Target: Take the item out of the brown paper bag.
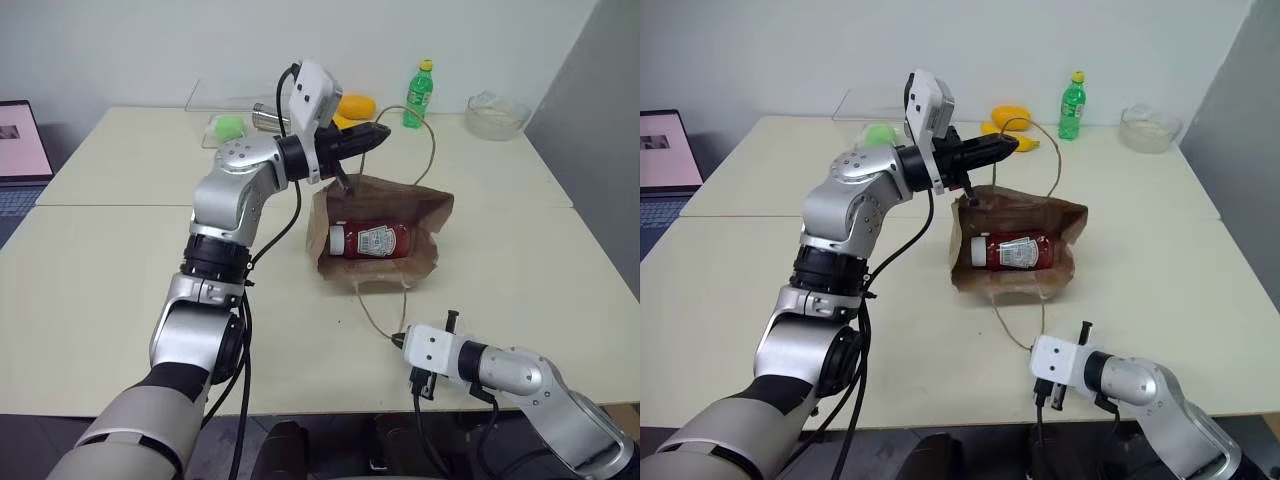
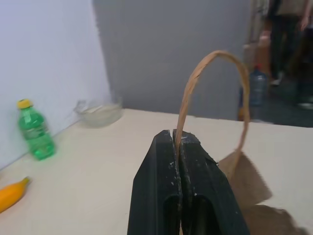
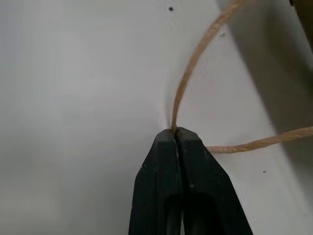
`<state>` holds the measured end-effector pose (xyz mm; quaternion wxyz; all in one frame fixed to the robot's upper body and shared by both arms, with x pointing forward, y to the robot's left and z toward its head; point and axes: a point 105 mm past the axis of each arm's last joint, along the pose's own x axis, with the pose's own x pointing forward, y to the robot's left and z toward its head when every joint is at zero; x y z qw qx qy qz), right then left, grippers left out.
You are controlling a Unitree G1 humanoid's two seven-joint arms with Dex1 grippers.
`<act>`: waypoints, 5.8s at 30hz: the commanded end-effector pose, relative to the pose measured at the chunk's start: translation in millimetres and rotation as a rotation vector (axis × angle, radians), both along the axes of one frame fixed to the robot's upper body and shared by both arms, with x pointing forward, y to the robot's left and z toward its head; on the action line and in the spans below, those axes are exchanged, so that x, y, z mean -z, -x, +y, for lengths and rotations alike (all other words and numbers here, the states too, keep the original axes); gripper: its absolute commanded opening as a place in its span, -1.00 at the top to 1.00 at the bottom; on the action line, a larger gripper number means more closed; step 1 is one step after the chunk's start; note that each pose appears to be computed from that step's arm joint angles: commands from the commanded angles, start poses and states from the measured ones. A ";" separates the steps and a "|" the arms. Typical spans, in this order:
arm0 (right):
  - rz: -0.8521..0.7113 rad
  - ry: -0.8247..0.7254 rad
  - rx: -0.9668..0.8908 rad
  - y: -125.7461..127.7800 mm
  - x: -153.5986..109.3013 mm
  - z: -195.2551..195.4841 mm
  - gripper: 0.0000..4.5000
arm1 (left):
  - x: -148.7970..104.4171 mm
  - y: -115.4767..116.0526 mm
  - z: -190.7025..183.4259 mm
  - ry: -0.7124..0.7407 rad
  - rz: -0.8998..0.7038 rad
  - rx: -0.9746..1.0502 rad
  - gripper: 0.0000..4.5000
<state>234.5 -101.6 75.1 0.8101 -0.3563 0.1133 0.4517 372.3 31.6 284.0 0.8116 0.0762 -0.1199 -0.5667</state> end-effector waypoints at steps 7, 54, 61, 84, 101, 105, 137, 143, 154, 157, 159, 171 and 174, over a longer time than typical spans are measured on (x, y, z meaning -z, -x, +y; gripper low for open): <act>0.099 -0.091 -0.073 21.1 -55.5 -18.3 -0.07 | 2.6 44.3 -9.0 -0.022 -0.070 0.174 1.00; -0.339 0.362 -0.227 -106.0 -94.6 5.3 -0.98 | -18.5 36.7 9.5 0.100 -0.111 0.132 1.00; -0.362 0.441 -0.249 -122.9 -92.8 17.2 -0.98 | -20.1 38.7 8.3 0.107 -0.106 0.139 1.00; -0.292 0.507 -0.196 -155.3 -54.1 39.7 -0.47 | -11.1 41.8 7.8 0.095 -0.094 0.146 1.00; -0.386 0.268 -0.360 -96.7 -135.5 34.8 -0.35 | -3.5 30.3 10.9 0.072 -0.111 0.093 1.00; -0.346 0.214 -0.441 -76.5 -143.1 35.7 -0.35 | -4.0 28.5 10.5 0.070 -0.113 0.088 1.00; -0.349 -0.637 -0.086 -79.1 -283.5 -55.0 -0.35 | 5.0 21.1 11.1 0.059 -0.106 0.045 1.00; -0.393 -0.460 0.182 -116.8 -246.9 -101.3 -0.35 | 6.3 22.2 11.6 0.057 -0.105 0.041 1.00; -0.246 0.175 0.326 -164.6 -118.9 -150.6 -0.35 | 7.4 23.2 11.3 0.051 -0.109 0.036 1.00; -0.216 0.286 0.296 -165.3 -101.0 -155.6 -0.35 | 8.2 23.7 11.8 0.048 -0.108 0.035 1.00; -0.197 0.327 0.271 -164.3 -93.9 -156.0 -0.35 | 8.3 23.9 11.9 0.046 -0.108 0.035 1.00; -0.274 0.211 0.155 -138.9 -138.5 -143.1 -0.99 | 9.0 17.1 16.3 0.037 -0.079 -0.022 1.00; -0.282 -0.014 0.078 -102.6 -160.8 -113.8 -0.99 | 8.7 4.1 23.6 0.044 -0.055 -0.107 1.00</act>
